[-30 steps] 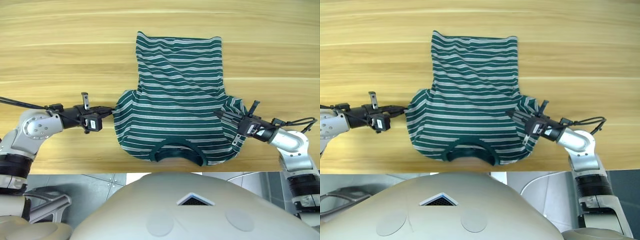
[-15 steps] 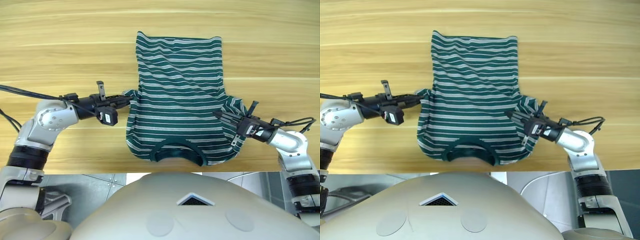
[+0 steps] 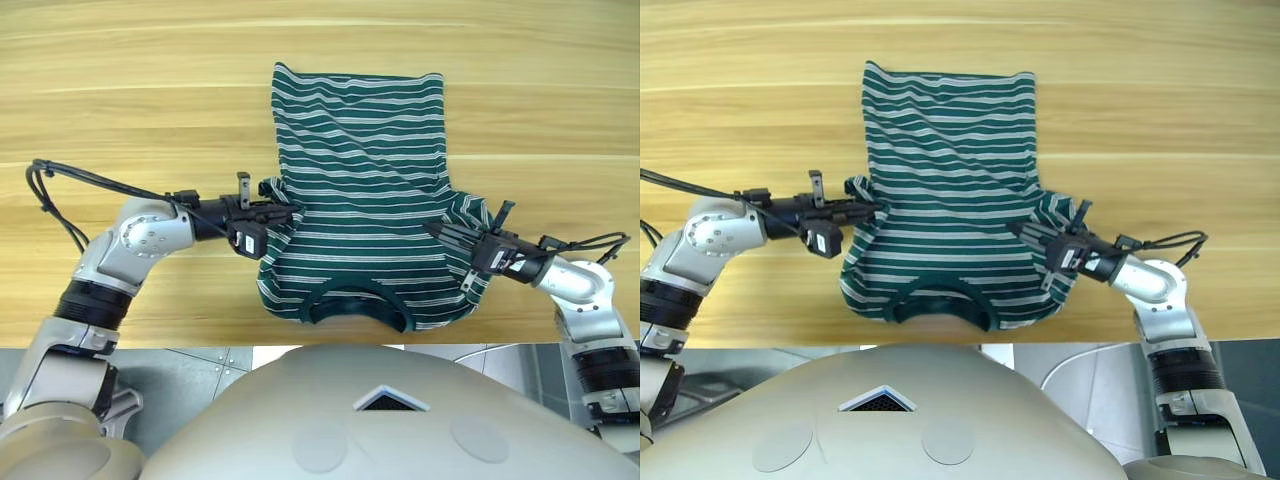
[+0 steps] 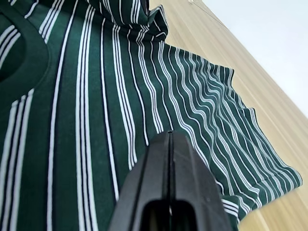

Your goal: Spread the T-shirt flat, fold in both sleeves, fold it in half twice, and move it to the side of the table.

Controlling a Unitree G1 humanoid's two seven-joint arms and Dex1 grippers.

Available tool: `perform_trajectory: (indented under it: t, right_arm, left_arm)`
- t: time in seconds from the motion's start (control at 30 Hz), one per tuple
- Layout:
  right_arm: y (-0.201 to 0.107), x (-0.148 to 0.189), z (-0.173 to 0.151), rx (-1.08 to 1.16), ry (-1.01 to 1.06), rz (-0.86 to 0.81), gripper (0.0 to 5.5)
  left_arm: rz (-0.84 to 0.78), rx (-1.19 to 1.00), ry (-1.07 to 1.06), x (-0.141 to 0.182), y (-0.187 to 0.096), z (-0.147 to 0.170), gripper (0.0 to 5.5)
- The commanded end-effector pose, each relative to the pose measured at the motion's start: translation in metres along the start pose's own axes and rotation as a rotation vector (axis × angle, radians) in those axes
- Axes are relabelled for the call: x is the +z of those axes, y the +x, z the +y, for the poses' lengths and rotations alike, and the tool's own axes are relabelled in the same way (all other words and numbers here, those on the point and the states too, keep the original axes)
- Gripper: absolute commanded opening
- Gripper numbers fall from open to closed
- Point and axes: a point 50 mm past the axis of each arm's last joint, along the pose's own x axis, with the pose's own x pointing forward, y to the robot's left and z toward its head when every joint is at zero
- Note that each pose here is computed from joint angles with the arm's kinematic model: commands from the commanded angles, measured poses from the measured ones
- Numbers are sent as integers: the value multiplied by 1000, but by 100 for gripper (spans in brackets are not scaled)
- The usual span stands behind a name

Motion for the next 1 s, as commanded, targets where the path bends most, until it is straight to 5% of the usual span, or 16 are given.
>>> perform_trajectory:
  t: [0.03, 0.43, 0.83, 1.0]
  right_arm:
    - [1, 4, -4, -6, -22, -9, 0]
    - [5, 9, -1, 13, -26, -27, 0]
    - [4, 12, 3, 23, -13, -33, 0]
    - [4, 13, 4, 27, -13, -37, 0]
  left_arm:
    - [-6, -36, 17, 2, 7, 1, 1]
    - [-11, -111, -49, -5, 39, -22, 1]
    - [-9, -15, -70, -5, 46, -11, 1]
    - [5, -60, -88, -6, 49, -19, 92]
